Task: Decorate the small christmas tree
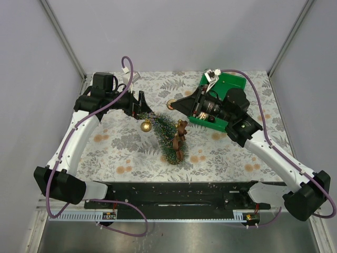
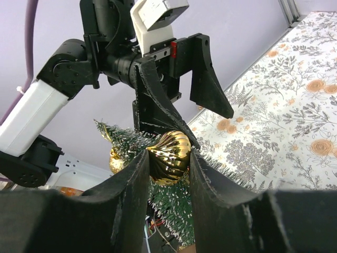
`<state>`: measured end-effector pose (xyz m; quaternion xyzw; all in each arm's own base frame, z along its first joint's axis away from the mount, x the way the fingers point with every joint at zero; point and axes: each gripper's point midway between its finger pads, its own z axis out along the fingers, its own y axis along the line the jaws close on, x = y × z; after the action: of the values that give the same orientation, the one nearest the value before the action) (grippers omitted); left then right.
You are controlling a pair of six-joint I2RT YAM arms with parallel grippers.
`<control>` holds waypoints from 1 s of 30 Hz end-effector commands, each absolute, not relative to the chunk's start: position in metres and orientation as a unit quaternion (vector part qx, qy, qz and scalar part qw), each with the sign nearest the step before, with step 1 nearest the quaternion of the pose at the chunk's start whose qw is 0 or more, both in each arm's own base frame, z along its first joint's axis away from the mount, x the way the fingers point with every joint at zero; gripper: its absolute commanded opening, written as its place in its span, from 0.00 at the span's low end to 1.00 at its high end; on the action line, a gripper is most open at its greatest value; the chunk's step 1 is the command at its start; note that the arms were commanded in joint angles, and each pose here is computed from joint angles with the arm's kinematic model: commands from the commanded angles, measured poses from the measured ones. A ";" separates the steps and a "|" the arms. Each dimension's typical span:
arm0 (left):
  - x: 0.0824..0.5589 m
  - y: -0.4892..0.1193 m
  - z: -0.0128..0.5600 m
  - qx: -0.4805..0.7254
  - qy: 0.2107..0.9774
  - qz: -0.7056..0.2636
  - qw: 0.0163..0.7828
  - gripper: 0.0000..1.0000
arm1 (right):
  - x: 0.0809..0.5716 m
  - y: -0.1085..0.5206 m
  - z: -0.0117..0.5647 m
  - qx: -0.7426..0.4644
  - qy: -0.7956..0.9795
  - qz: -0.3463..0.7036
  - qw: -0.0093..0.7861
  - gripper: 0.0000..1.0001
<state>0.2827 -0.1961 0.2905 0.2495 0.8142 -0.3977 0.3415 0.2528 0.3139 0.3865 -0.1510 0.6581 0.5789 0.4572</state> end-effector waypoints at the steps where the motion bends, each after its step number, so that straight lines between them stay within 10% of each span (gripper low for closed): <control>1: 0.282 -0.194 0.303 0.261 0.804 -0.389 0.367 0.99 | 0.245 0.314 0.406 -0.160 0.639 0.590 0.467 0.02; 30: 0.280 -0.196 0.305 0.262 0.801 -0.396 0.365 0.99 | 0.231 0.322 0.393 -0.189 0.659 0.560 0.465 0.02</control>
<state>0.2835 -0.1954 0.2899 0.2481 0.8157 -0.3950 0.3422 0.2361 0.3264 0.3601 -0.1799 0.6887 0.5565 0.4286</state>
